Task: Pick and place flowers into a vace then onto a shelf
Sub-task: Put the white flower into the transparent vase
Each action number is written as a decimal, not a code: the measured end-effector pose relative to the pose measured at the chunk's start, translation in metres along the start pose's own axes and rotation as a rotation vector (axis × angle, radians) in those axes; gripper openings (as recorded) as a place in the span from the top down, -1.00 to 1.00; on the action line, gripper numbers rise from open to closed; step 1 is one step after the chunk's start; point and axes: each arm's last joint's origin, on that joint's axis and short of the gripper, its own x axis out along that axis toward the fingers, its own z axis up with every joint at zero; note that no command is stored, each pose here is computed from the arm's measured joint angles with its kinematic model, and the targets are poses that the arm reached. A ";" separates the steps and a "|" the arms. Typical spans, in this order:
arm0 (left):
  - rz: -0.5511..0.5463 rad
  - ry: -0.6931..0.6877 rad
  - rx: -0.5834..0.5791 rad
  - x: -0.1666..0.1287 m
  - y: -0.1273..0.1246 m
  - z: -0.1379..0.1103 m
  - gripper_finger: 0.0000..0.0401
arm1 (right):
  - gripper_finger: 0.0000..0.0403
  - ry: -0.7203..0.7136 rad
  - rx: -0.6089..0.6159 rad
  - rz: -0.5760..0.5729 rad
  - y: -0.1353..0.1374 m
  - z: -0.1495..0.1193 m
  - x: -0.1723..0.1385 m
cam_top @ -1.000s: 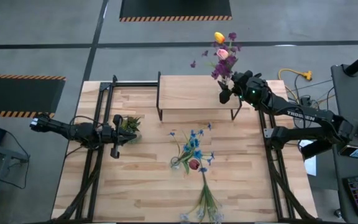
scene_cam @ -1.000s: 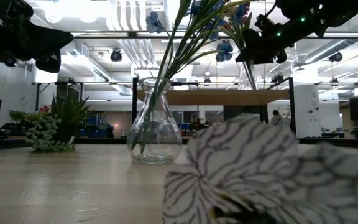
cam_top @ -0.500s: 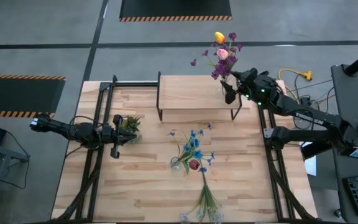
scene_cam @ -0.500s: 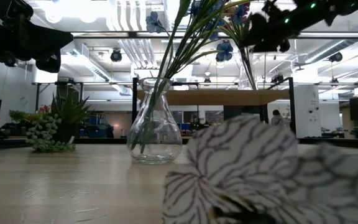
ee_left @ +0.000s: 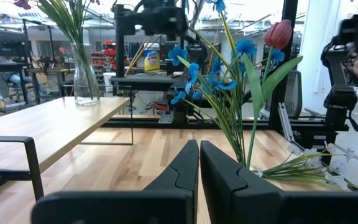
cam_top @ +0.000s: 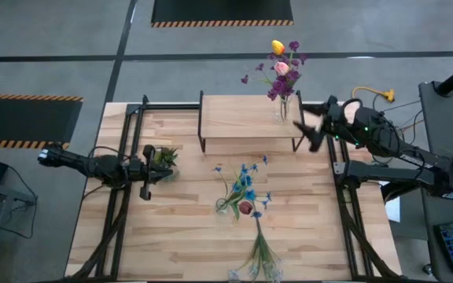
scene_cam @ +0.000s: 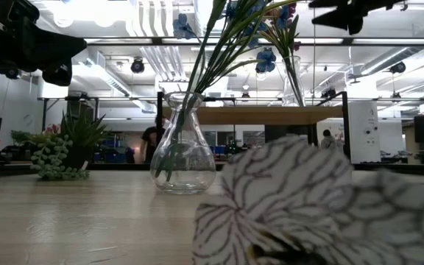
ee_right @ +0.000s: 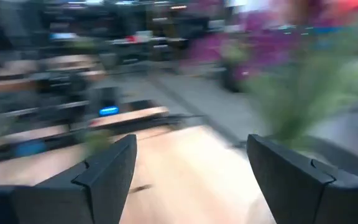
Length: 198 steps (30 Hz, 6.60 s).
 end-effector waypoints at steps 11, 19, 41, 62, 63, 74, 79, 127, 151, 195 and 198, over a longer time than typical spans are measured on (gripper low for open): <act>0.000 0.000 -0.003 0.000 0.000 0.000 1.00 | -0.39 0.099 -0.029 0.530 0.056 -0.026 -0.013; 0.000 0.000 -0.012 0.000 0.000 0.000 1.00 | -0.39 0.152 -0.202 0.899 0.108 -0.047 -0.034; 0.000 0.001 -0.022 0.000 0.000 0.000 1.00 | -0.22 0.327 -0.972 1.039 0.229 -0.136 -0.011; 0.000 0.001 -0.022 0.000 0.000 0.000 1.00 | -0.15 0.592 -1.230 1.087 0.296 -0.203 0.024; 0.000 0.001 -0.022 0.000 0.000 0.000 1.00 | -0.14 0.602 -1.250 1.092 0.298 -0.206 0.026; -0.001 0.002 -0.021 0.000 0.000 0.000 1.00 | -0.04 0.671 -1.324 1.118 0.317 -0.213 0.050; -0.001 0.010 -0.019 0.000 0.000 -0.001 1.00 | 0.18 0.747 -1.329 1.137 0.321 -0.216 0.055; -0.187 -0.151 -0.054 0.000 -0.005 0.015 0.61 | 0.94 -0.066 -0.174 0.576 0.321 -0.080 0.076; -0.376 -0.092 0.056 0.069 -0.038 0.066 -0.11 | 0.94 -0.078 -0.167 0.455 0.320 -0.073 0.078; -0.425 -0.042 0.051 0.196 -0.111 0.061 -0.11 | 0.94 -0.082 -0.193 0.406 0.318 -0.072 0.079; -0.380 -0.011 0.058 0.201 -0.110 0.063 -0.11 | 0.94 -0.082 -0.193 0.410 0.319 -0.072 0.077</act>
